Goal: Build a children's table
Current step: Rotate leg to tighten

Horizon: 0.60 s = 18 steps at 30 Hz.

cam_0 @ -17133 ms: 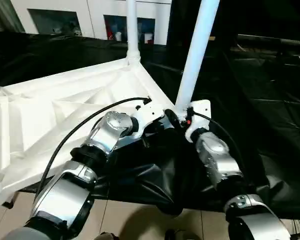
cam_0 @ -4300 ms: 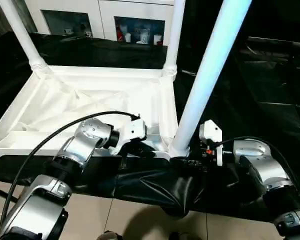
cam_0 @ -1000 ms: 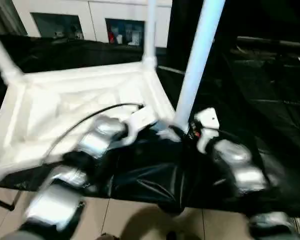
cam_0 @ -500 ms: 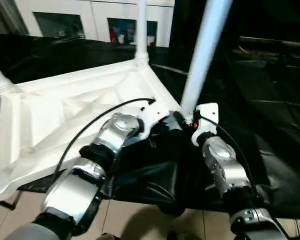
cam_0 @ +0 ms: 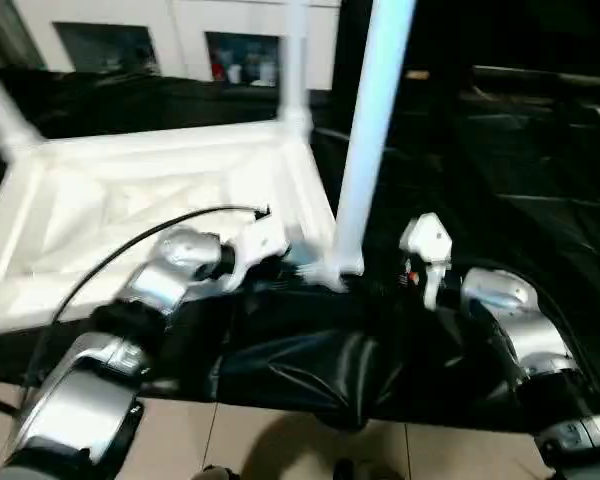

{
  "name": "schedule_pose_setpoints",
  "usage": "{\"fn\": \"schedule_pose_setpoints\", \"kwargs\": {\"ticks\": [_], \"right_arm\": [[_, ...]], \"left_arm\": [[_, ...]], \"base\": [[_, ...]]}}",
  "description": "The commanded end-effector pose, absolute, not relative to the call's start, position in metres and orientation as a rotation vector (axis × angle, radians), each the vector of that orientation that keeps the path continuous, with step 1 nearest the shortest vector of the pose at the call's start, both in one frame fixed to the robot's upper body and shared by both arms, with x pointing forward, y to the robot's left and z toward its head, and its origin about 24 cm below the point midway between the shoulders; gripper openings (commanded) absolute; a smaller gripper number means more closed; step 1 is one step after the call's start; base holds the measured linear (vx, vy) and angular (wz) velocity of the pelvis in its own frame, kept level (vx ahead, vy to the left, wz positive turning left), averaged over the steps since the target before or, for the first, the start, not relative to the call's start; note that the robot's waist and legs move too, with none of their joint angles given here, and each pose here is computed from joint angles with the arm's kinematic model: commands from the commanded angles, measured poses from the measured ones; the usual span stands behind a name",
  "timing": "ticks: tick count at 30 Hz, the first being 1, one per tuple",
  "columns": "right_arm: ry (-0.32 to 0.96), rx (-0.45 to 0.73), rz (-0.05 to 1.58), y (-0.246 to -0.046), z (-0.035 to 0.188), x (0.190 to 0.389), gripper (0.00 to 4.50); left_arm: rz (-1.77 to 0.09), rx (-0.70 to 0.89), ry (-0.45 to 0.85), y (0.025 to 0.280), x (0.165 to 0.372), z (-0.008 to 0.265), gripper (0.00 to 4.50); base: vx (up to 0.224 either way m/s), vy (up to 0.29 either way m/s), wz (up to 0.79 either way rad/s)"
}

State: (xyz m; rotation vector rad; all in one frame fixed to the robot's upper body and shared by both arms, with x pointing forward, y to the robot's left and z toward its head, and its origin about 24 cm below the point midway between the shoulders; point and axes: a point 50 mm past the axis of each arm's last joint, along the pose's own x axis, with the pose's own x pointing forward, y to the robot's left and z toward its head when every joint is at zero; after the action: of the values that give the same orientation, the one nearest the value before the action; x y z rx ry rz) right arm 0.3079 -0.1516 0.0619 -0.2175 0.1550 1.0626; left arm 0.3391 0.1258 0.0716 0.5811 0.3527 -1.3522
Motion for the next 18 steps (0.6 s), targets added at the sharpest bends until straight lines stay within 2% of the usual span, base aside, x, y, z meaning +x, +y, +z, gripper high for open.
{"fn": "schedule_pose_setpoints", "kwargs": {"ticks": [1,5,10,16,18], "right_arm": [[0.171,-0.219,1.156,-0.149,0.064,0.301,3.8],[0.231,-0.236,1.278,-0.146,0.058,0.292,3.8],[0.253,-0.238,1.299,-0.146,0.055,0.293,3.8],[0.243,-0.204,1.285,-0.146,0.059,0.297,3.15],[0.244,-0.203,1.288,-0.147,0.059,0.297,3.06]], "left_arm": [[-1.456,0.556,0.413,0.123,0.326,0.058,0.0],[-1.475,0.535,0.405,0.126,0.324,0.061,0.0],[-1.479,0.535,0.397,0.128,0.323,0.063,0.0],[-1.484,0.532,0.394,0.128,0.322,0.065,0.0],[-1.485,0.532,0.395,0.128,0.322,0.065,0.0]], "base": [[0.0,0.0,0.0],[0.0,0.0,0.0],[0.0,0.0,0.0],[0.0,0.0,0.0],[0.0,0.0,0.0]]}}
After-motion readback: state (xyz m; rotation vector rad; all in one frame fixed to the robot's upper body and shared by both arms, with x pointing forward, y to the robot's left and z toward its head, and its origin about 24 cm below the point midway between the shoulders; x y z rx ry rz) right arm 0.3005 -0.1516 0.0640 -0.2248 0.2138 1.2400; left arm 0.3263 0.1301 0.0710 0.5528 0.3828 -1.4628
